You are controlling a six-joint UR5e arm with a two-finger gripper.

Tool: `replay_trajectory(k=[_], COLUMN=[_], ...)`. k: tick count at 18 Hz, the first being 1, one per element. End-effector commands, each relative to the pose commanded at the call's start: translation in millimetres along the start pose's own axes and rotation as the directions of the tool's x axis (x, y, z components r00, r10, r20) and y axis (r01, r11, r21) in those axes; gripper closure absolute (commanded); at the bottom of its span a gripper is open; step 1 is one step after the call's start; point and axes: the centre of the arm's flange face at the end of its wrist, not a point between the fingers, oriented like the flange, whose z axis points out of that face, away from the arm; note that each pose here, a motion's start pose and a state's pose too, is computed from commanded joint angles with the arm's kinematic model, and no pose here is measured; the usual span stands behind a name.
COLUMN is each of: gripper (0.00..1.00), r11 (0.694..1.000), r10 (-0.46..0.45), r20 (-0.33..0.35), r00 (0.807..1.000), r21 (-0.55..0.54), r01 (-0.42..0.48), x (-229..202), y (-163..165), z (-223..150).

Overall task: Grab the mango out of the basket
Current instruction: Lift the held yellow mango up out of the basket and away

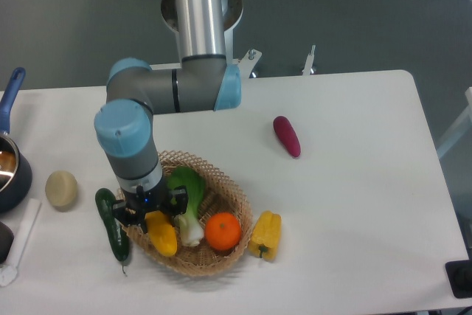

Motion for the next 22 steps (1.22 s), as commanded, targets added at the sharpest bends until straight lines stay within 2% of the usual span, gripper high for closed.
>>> replay_trajectory(k=[3, 5, 6, 9, 12, 15, 18, 22], gripper=[0.60, 0.60, 0.60, 0.60, 0.60, 0.60, 0.60, 0.60], r11=[0.990, 0.966, 0.960, 0.961, 0.946, 0.939, 0.942, 0.934], r10=[0.140, 0.258, 0.279, 0.274, 0.322, 0.340, 0.330, 0.353], r20=[0.039, 0.049, 0.059, 0.074, 0.086, 0.045, 0.046, 0.053], r00=[0.989, 0.965, 0.958, 0.959, 0.943, 0.939, 0.943, 0.934], r21=[0.014, 0.000, 0.000, -0.001, 0.007, 0.046, 0.052, 0.045], r01=[-0.140, -0.259, -0.280, -0.275, -0.324, -0.342, -0.332, -0.356], x=[-64, -85, -104, -154, -194, -219, -235, -247], y=[1, 3, 6, 12, 19, 26, 32, 43], z=[-12, -10, -14, -15, -27, -27, -31, -35])
